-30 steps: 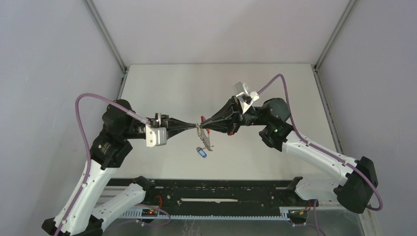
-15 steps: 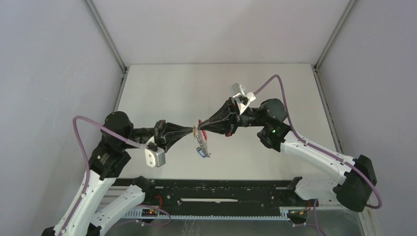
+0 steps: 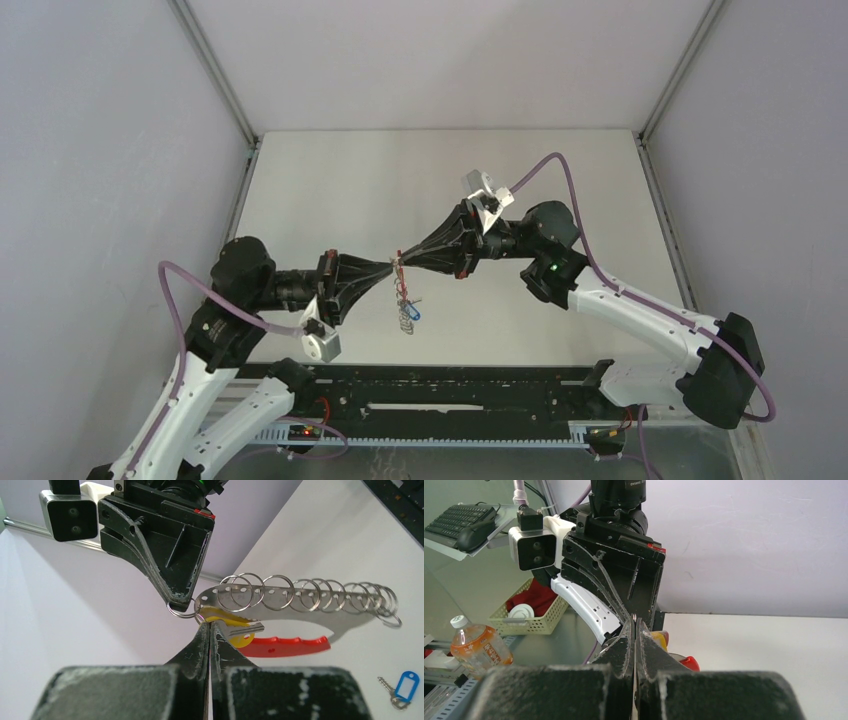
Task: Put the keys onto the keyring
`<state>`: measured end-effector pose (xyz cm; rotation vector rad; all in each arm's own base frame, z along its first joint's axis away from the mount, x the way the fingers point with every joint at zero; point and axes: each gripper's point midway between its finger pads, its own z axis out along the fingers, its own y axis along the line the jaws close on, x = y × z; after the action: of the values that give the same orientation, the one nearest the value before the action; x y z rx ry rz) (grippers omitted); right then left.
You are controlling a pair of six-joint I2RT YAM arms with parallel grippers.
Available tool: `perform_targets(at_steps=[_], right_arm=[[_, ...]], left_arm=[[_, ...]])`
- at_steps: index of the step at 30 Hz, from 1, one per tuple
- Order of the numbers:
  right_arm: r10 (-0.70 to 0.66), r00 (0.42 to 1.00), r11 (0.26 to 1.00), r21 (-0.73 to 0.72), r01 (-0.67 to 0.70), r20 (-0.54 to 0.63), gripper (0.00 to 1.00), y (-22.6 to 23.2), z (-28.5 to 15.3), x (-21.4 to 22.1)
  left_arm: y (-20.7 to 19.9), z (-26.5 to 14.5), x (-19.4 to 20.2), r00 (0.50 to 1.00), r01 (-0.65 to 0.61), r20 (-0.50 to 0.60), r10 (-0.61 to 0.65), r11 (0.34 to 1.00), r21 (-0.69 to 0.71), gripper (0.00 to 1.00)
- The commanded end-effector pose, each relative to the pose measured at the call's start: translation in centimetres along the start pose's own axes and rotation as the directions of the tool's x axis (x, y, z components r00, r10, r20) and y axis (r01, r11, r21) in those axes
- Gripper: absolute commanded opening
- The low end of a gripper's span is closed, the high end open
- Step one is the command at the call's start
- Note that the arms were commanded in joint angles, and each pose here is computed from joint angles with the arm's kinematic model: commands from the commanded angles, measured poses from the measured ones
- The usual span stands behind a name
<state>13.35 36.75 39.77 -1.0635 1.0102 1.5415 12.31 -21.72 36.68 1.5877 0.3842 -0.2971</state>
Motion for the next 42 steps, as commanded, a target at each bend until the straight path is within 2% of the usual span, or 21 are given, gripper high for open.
perform_targets(at_steps=[1,4,8,11,13,15,19,24,29,33,42], right_arm=[[-0.082,0.994,0.997,0.022,0.080,0.071,0.00,-0.1,0.7,-2.9],[-0.084,0.994,0.996,0.028,0.082,0.066,0.00,-0.3,0.7,-2.7],[-0.099,0.993,0.995,0.035,0.097,0.065,0.00,-0.3,0.6,-2.9],[-0.125,0.990,0.992,0.039,0.123,0.067,0.00,-0.1,0.1,-3.5],[-0.144,0.987,0.989,0.039,0.142,0.066,0.00,0.1,-0.3,-3.9],[-0.160,0.985,0.987,0.038,0.158,0.058,0.00,0.3,-0.7,-4.1],[-0.181,0.983,0.983,0.026,0.180,0.020,0.00,0.8,-1.4,-3.7],[-0.210,0.978,0.978,-0.005,0.210,-0.013,0.00,1.5,-2.1,-3.4],[-0.216,0.974,0.976,-0.033,0.214,-0.064,0.00,1.6,-2.2,-2.8],[-0.215,0.973,0.977,-0.033,0.213,-0.083,0.00,1.5,-2.2,-2.7],[-0.207,0.973,0.978,-0.022,0.206,-0.106,0.00,1.0,-1.2,-2.0]], left_arm=[[-0.5,0.4,-0.5,0.999,-0.034,0.044,0.033,0.999,0.025,0.00],[-0.3,0.4,-0.8,0.999,-0.004,0.050,0.003,1.000,0.024,0.02],[0.1,0.3,-1.1,0.996,0.079,0.045,-0.080,0.997,0.015,0.21],[0.7,0.2,-0.9,0.976,0.217,0.022,-0.216,0.976,-0.017,0.32],[1.3,0.2,-0.5,0.927,0.376,0.013,-0.376,0.925,-0.061,0.43],[1.7,0.2,-0.4,0.880,0.474,0.015,-0.474,0.876,-0.089,0.52],[1.8,0.3,-0.4,0.787,0.615,0.029,-0.616,0.782,-0.098,0.59],[1.9,0.7,-1.5,0.685,0.728,0.064,-0.726,0.685,-0.021,0.60],[2.7,1.4,-2.2,0.598,0.795,0.087,-0.797,0.603,0.062,0.52],[2.5,1.6,-2.8,0.572,0.804,0.090,-0.815,0.580,0.132,0.46],[2.5,1.7,-2.8,0.572,0.803,0.090,-0.815,0.579,0.137,0.37]])
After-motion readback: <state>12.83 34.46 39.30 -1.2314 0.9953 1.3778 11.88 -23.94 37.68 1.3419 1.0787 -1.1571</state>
